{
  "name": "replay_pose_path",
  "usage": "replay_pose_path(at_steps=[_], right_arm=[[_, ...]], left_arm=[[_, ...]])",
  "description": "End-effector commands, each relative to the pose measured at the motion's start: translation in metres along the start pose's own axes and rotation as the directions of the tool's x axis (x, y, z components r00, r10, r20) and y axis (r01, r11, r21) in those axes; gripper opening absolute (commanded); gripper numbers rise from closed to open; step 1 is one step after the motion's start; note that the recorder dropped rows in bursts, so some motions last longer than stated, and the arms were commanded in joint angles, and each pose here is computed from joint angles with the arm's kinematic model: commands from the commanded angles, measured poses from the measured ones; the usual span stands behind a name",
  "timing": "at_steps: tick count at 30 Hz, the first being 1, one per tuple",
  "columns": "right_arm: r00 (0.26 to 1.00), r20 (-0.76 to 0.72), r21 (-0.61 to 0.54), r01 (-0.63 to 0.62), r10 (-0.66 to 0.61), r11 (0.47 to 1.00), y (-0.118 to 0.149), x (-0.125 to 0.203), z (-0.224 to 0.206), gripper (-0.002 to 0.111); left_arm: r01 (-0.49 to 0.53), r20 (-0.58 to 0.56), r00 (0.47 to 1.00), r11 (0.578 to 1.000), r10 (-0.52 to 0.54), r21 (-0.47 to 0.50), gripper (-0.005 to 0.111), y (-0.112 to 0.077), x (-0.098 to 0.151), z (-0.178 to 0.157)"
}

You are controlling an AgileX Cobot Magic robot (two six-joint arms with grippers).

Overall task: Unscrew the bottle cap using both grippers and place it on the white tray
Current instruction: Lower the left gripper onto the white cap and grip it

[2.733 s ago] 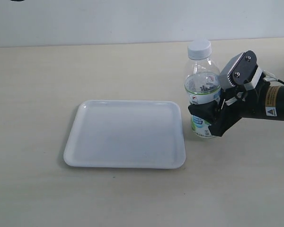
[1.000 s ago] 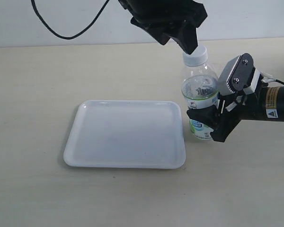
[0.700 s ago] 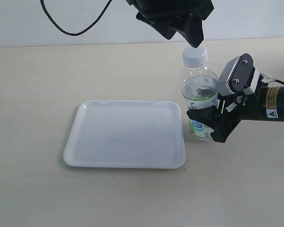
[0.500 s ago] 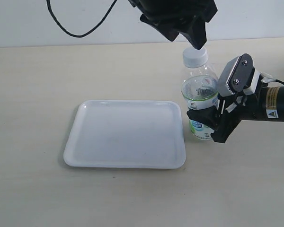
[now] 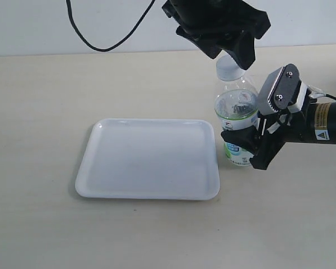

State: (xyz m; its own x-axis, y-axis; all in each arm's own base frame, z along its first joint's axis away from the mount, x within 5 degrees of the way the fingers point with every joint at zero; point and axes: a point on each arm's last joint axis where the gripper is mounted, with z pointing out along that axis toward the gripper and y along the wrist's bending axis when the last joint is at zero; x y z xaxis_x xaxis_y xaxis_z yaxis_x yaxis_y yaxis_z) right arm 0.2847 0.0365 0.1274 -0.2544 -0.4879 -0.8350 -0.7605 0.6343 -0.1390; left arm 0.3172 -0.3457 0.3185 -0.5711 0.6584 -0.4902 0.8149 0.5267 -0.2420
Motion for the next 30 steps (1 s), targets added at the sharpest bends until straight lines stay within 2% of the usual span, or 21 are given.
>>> replay_pose_path(at_steps=[1, 30], right_arm=[[0.999, -0.034, 0.007, 0.024, -0.024, 1.0, -0.0018, 0.0022, -0.0007, 0.0], [0.999, -0.034, 0.007, 0.021, -0.021, 1.0, -0.0018, 0.0022, -0.0007, 0.0]], left_arm=[[0.008, 0.002, 1.0, 1.0, -0.008, 0.003, 0.062, -0.0002, -0.0008, 0.0025], [0.018, -0.024, 1.0, 1.0, -0.018, 0.003, 0.062, 0.0018, 0.0035, 0.0091]])
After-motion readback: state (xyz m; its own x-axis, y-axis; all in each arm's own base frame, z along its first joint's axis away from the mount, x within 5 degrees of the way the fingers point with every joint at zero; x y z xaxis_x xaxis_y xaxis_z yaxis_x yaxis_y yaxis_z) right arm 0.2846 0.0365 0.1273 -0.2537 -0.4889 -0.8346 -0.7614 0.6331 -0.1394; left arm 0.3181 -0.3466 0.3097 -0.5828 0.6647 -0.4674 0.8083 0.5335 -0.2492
